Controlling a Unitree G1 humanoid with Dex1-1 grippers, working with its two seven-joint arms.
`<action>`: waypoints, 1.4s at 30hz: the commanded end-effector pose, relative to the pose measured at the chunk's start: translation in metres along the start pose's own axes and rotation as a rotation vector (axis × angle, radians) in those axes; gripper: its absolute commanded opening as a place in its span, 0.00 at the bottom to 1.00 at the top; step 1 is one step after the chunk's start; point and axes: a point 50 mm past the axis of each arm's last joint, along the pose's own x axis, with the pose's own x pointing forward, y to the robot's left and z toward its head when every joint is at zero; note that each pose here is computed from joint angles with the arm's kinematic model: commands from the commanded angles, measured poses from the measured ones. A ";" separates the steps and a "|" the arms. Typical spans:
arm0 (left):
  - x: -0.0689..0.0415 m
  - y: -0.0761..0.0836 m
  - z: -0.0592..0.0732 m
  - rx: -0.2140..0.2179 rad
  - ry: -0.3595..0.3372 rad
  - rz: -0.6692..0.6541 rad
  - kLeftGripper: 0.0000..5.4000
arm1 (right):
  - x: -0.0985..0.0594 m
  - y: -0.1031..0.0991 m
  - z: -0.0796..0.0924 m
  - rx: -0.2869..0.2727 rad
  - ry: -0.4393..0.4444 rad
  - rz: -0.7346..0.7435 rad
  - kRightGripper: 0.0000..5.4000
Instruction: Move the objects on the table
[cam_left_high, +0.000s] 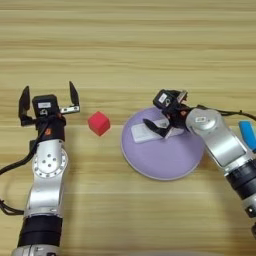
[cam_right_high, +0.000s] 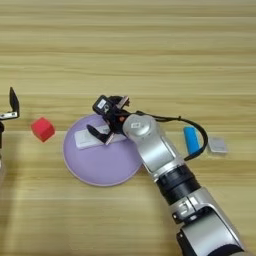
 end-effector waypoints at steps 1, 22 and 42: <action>0.000 -0.001 0.000 0.010 0.006 0.001 1.00 | 0.001 -0.002 -0.012 0.029 0.044 -0.021 1.00; -0.001 -0.001 0.003 0.009 0.004 0.006 1.00 | 0.009 0.020 -0.003 0.201 0.235 0.218 1.00; -0.002 -0.004 0.003 0.005 0.008 0.006 1.00 | -0.019 -0.004 0.007 0.016 0.215 0.082 1.00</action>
